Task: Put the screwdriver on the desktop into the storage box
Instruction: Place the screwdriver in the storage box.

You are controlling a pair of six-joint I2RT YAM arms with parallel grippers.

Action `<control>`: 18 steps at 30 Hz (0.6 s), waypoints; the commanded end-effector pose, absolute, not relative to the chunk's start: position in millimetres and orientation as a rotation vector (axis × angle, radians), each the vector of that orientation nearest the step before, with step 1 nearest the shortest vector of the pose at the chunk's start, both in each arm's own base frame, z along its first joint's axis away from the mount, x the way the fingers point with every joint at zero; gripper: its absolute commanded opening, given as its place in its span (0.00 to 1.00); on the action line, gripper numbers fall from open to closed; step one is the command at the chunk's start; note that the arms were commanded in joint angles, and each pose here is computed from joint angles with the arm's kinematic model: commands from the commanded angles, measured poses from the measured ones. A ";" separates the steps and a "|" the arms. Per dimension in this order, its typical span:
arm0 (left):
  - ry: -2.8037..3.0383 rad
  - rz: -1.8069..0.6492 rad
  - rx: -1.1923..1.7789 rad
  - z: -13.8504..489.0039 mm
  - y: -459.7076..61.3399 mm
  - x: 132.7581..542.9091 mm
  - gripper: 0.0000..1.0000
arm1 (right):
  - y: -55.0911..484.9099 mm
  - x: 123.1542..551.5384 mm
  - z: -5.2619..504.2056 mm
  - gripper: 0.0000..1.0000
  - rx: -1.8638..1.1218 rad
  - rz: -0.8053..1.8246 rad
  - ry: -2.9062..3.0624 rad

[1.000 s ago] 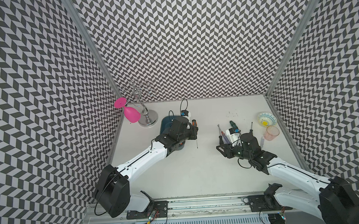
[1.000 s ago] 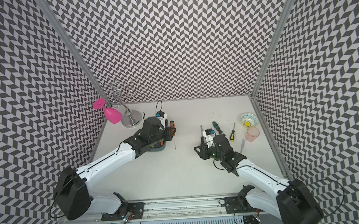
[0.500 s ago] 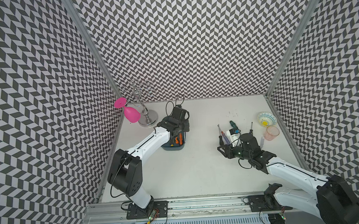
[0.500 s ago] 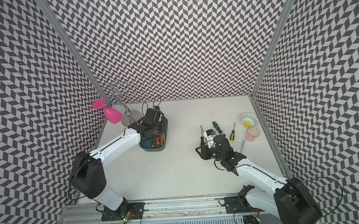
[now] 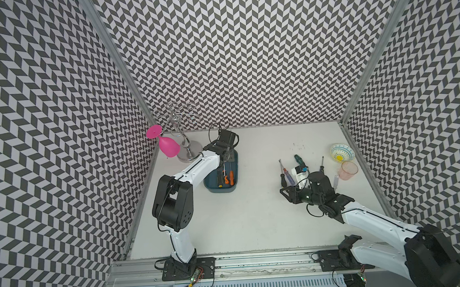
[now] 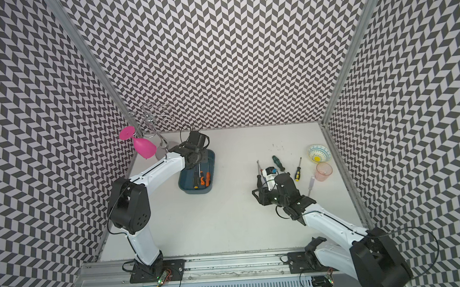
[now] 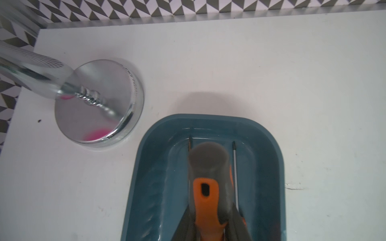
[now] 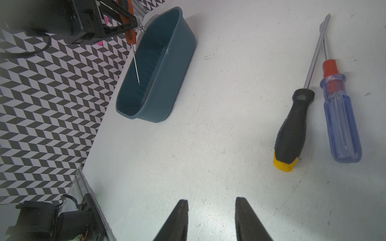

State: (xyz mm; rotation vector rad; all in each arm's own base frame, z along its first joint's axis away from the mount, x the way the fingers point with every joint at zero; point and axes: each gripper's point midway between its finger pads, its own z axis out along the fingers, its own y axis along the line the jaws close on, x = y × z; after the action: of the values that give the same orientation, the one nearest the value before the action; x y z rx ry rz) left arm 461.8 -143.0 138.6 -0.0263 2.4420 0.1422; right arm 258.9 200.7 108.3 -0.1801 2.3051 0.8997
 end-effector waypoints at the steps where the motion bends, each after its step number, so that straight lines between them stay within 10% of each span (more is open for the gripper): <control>1: 2.447 0.275 -0.044 136.5 -121.6 464.4 0.00 | 200.7 261.2 111.8 0.40 -0.185 0.908 2.276; 18: 2.545 0.495 -0.035 76.8 -90.7 458.7 0.06 | 201.2 262.1 107.0 0.40 -0.176 0.919 2.287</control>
State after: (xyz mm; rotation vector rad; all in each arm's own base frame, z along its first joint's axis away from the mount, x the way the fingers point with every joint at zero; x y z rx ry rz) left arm 463.0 -99.8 85.6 -0.0439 2.5247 0.4279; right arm 258.4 199.5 105.0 -0.1754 2.3147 0.9021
